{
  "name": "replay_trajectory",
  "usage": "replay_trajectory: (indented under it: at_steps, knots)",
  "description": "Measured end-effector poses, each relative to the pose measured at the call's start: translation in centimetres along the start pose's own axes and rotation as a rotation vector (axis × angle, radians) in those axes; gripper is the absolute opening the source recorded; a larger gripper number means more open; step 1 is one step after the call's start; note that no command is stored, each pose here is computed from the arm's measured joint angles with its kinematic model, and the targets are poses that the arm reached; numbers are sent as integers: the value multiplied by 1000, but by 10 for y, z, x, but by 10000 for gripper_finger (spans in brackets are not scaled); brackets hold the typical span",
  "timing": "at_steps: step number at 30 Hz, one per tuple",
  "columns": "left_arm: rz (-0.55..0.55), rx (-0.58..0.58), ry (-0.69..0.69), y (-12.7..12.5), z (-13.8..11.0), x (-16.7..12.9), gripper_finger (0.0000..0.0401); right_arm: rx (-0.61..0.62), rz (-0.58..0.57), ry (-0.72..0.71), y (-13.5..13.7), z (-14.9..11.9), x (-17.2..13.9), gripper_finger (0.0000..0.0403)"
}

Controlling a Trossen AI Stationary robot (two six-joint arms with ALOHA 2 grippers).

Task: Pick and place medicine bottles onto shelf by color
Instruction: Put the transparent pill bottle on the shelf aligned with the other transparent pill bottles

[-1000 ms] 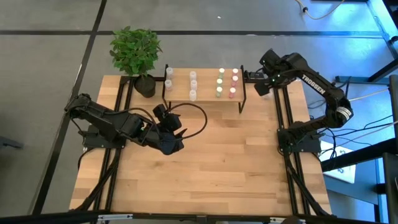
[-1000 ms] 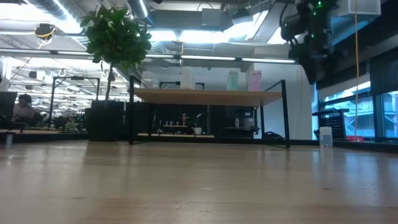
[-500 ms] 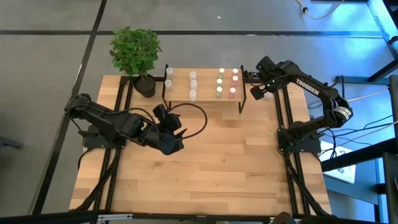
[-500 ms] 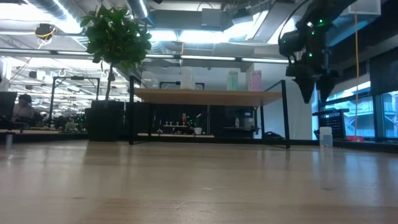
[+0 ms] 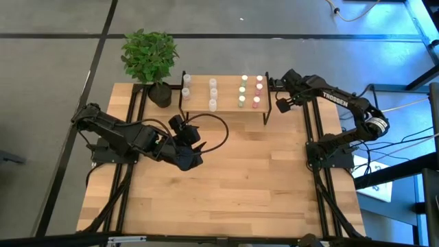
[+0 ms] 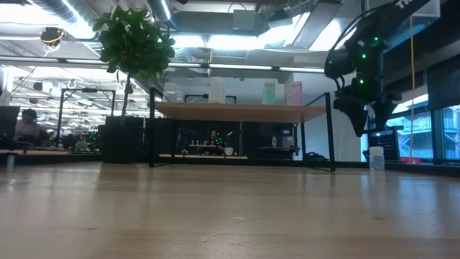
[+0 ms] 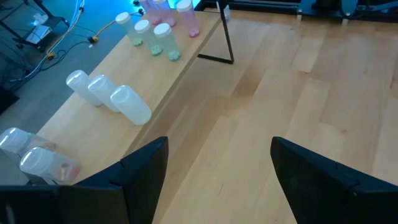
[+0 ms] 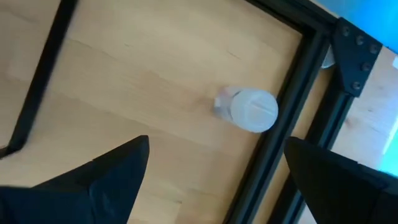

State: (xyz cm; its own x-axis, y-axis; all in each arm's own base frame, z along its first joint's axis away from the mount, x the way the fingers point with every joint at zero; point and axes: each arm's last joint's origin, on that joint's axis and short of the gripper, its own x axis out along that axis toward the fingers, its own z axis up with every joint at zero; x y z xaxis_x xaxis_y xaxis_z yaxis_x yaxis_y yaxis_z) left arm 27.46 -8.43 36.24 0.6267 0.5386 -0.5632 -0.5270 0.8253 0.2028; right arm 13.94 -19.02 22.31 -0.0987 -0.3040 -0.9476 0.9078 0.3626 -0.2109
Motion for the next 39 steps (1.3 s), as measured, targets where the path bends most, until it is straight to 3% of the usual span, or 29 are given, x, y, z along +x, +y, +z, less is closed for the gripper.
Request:
replay_trajectory:
  at_steps: [11,26,35,39]
  knots:
    - [0,0,0,0,0,0,277,87,-84,25,6,1,26,375]
    - [0,0,0,0,0,0,277,56,-225,91,19,9,68,375]
    - [0,0,0,0,0,0,277,22,-236,124,21,10,79,373]
    - [0,0,0,0,0,0,277,21,-237,126,21,10,80,354]
